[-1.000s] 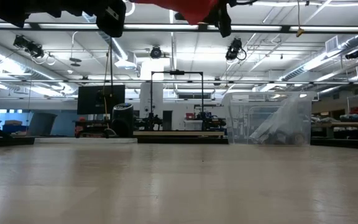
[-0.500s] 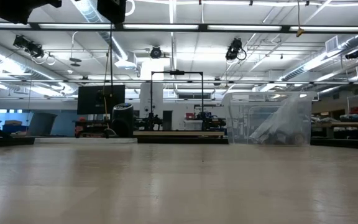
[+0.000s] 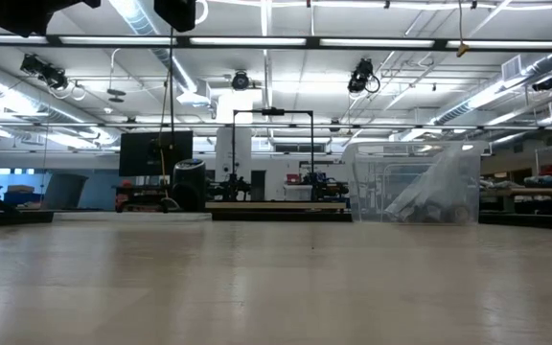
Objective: Roll bandage
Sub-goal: Roll the red bandage
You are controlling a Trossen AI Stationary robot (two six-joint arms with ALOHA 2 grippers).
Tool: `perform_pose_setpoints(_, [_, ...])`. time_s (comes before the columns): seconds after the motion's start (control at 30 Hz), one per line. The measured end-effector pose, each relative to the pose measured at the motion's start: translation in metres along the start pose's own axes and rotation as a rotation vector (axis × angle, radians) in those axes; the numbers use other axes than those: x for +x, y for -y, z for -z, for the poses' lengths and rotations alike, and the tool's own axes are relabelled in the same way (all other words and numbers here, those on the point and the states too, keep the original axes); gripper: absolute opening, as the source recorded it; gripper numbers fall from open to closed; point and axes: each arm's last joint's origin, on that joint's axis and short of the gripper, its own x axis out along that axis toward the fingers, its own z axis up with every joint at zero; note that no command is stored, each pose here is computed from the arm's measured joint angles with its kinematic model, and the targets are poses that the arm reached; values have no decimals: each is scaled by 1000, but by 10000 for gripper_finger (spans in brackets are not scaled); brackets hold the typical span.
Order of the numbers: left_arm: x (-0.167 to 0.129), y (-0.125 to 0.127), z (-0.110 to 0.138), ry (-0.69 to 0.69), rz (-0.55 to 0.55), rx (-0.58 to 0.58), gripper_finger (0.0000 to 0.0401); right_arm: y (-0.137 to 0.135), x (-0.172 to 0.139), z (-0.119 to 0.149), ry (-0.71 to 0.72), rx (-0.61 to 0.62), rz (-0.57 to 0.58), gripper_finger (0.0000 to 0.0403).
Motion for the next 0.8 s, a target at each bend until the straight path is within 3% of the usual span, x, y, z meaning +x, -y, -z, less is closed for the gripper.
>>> perform_pose_setpoints(0.23, [0,-1,-1,11,-9,-16,0,10,17,1,6,-6,72,208])
perform_pose_setpoints(0.4, [0,-1,-1,13,-14,-16,0,19,27,0,0,-54,116,138])
perform_pose_setpoints(0.57, [0,-1,-1,13,-8,-17,0,25,31,-3,4,-222,192,15])
perform_pose_setpoints(0.8, [0,1,-6,61,65,-39,0,41,41,-20,47,-449,345,4])
